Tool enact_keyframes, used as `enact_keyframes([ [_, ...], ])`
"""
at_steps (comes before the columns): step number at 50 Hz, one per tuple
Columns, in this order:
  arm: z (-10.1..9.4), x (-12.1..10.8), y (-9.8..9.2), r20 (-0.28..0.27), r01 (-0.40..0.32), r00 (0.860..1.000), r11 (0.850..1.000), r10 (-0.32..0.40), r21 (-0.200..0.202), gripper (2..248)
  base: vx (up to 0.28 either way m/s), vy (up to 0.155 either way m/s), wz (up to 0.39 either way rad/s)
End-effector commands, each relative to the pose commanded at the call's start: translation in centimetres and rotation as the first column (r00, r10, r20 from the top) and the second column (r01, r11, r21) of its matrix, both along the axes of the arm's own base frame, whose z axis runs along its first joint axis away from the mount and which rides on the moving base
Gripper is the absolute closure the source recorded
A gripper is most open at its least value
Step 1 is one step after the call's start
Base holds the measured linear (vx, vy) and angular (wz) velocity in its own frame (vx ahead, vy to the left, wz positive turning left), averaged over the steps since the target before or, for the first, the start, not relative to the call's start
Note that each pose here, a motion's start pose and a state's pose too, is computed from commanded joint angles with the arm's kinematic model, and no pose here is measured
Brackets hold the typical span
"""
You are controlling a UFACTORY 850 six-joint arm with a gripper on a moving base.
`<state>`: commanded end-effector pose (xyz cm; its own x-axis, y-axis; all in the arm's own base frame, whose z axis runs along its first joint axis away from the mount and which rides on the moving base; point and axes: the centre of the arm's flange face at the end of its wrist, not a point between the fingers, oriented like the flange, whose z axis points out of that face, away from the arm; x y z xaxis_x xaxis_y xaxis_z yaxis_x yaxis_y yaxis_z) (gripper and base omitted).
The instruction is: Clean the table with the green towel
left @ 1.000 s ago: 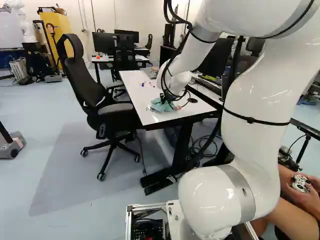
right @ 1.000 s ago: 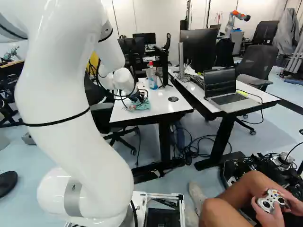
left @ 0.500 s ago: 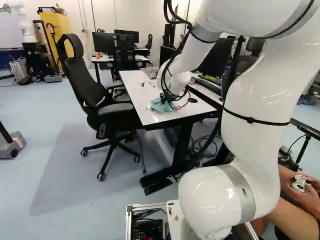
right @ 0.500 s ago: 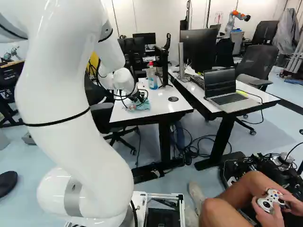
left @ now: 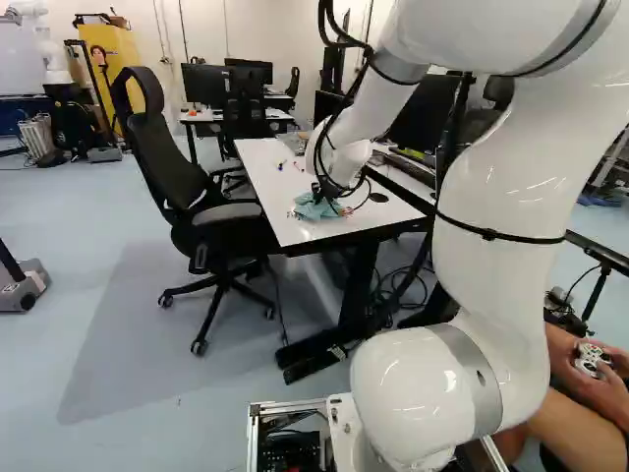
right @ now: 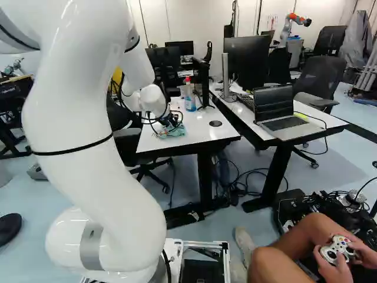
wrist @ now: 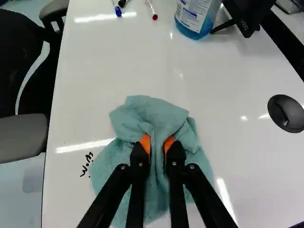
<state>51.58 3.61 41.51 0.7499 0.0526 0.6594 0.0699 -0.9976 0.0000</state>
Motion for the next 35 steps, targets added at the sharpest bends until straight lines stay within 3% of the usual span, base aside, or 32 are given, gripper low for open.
enact_keyframes([
  [35, -0.1, 0.9, 5.7, 0.007, -0.106, 0.994, 0.994, 0.106, 0.0, 199, 0.0, 0.0, 0.0],
])
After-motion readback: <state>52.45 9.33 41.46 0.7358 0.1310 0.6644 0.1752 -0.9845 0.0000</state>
